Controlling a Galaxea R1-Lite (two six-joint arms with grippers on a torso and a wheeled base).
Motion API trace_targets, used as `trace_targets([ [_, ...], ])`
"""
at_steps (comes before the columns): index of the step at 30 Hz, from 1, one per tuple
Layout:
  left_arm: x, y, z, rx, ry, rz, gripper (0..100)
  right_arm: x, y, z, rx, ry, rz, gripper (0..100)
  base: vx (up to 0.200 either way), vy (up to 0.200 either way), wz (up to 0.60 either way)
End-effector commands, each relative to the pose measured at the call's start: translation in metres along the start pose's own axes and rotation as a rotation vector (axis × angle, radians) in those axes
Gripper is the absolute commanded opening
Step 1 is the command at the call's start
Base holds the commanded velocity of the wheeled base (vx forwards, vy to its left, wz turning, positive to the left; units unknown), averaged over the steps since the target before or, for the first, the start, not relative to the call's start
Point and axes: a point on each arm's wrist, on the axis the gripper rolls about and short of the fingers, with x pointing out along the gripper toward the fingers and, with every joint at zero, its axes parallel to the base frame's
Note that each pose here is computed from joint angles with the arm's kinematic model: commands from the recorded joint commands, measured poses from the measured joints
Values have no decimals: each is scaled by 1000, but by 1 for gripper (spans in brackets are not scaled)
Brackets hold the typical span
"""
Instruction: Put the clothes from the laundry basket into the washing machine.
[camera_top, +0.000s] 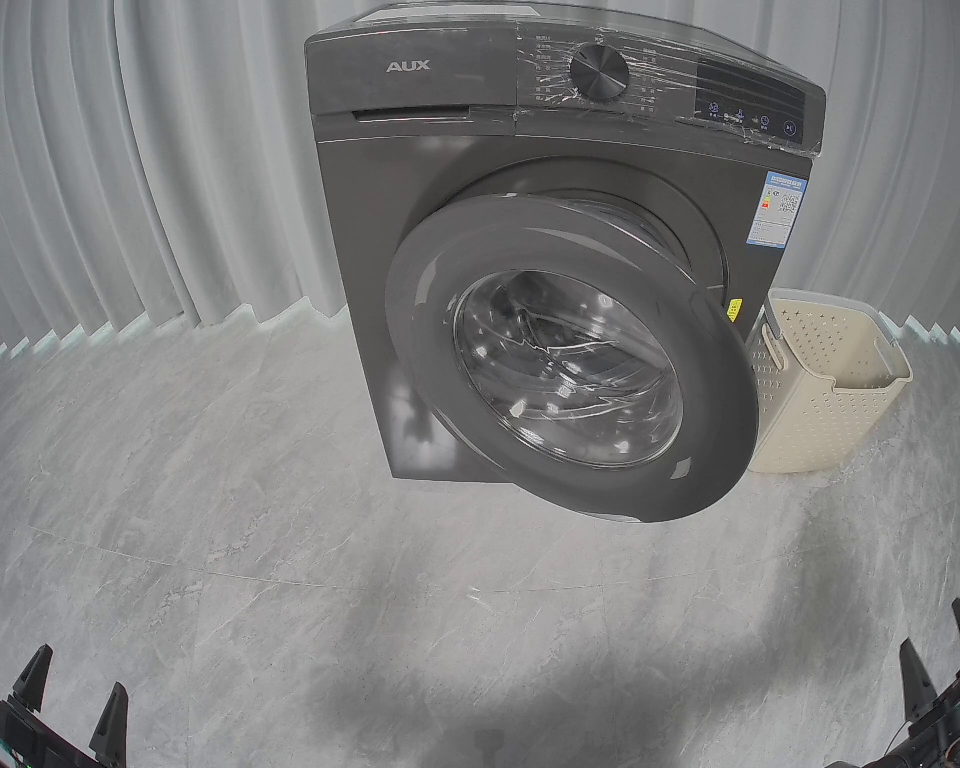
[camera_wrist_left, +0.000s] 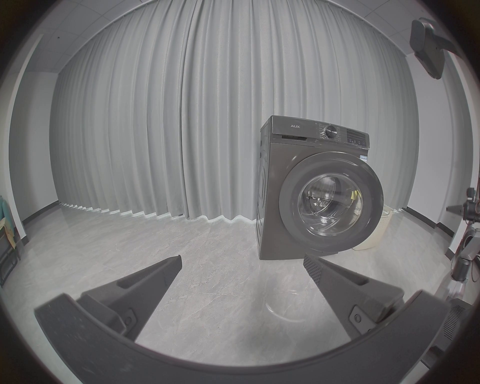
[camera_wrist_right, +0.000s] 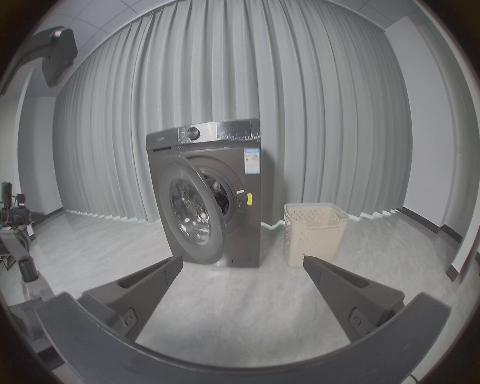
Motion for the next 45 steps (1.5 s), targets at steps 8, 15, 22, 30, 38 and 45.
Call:
trace_targets([
  [8,0,0,-5,22,10,-26,100,36,6,55,46,199,368,100,0,0,0],
  [15,0,0,-5,10,10,-21,100,105,17,61,2,316,628,100,0,0,0],
  [22,0,0,-5,8,11,-23,100,149,42,59,100,383,739,100,0,0,0],
  [30,0,0,-5,8,9,-23,100,196,62,61,152,361,643,100,0,0,0],
  [38,0,0,-5,7,10,-21,100,222,85,51,229,366,576,100,0,-50,0],
  [45,0,0,-5,5,9,-21,100,259,96,53,252,294,543,100,0,-200,0],
])
